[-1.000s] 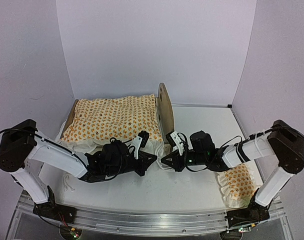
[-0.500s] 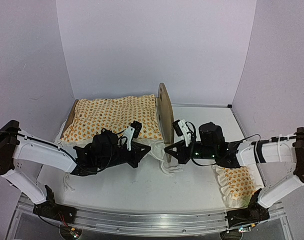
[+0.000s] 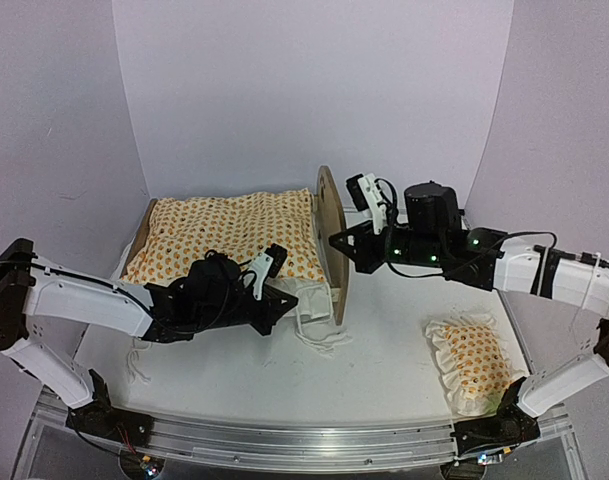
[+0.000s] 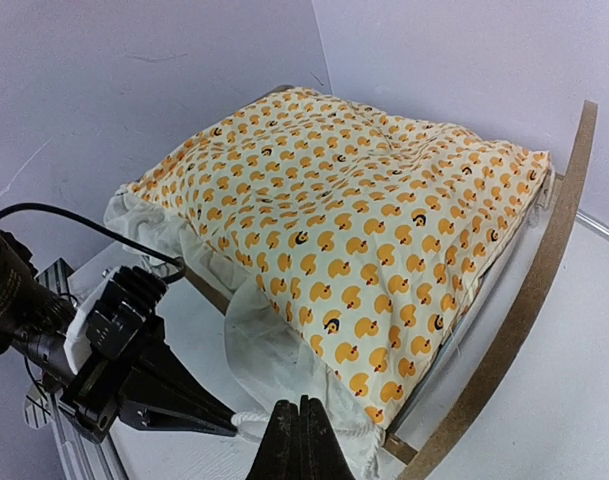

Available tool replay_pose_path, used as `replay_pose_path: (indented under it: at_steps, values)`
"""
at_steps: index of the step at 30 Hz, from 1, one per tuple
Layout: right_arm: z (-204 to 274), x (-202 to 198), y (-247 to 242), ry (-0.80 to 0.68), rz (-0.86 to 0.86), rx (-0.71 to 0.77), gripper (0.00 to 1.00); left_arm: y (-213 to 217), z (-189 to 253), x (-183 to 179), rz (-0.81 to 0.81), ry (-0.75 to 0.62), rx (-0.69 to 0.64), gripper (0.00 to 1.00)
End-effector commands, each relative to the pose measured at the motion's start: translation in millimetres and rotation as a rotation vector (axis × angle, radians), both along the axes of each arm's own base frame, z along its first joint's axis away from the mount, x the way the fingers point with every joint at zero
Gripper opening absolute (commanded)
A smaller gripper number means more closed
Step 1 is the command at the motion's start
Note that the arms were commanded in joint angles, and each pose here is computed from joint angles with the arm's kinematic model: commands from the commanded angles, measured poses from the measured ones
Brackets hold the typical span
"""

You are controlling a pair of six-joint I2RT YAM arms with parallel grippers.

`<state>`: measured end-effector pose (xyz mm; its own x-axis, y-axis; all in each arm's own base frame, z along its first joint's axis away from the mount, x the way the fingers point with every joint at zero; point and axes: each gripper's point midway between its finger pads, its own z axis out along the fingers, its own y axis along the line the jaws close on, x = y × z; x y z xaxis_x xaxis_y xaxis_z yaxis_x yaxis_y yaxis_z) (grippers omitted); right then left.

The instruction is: Set up the pet bed

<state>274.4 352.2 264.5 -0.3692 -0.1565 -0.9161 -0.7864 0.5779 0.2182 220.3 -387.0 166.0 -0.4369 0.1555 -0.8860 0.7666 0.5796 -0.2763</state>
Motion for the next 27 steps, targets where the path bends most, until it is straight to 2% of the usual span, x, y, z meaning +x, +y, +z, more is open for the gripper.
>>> replay_pose_path:
  at_steps: [1,3,6,8,10,12,16,21,27]
  values:
    - [-49.1,-14.5,-12.2,0.099,0.009,-0.114,0.01,-3.7,32.0,11.1,0.033,-0.044,-0.054,0.00]
    - [-70.3,-19.8,-21.8,0.117,-0.014,-0.110,0.13,5.3,38.0,17.0,0.072,-0.053,-0.060,0.00]
    - [-97.1,-22.7,-17.4,0.184,-0.028,-0.026,0.27,8.4,52.2,14.1,0.052,-0.060,-0.090,0.00]
    - [-105.2,-16.8,-12.1,0.244,-0.100,0.064,0.31,5.1,58.4,9.1,0.017,-0.060,-0.105,0.00]
    - [-109.9,-18.9,-4.5,0.223,-0.130,0.164,0.35,0.0,61.8,2.5,-0.029,-0.051,-0.118,0.00]
    - [-129.3,-18.1,0.0,0.200,-0.183,0.151,0.41,-3.2,62.0,-0.8,-0.053,-0.042,-0.122,0.00]
    - [-149.9,-6.6,-2.9,0.152,-0.293,0.169,0.47,-5.3,65.7,-3.3,-0.072,-0.045,-0.130,0.00]
    - [-173.8,7.5,-11.0,0.180,-0.435,0.199,0.47,-4.5,75.4,-5.2,-0.085,-0.070,-0.141,0.00]
    - [-189.7,20.6,1.7,0.183,-0.469,0.207,0.47,-2.9,78.0,-7.5,-0.093,-0.072,-0.148,0.00]
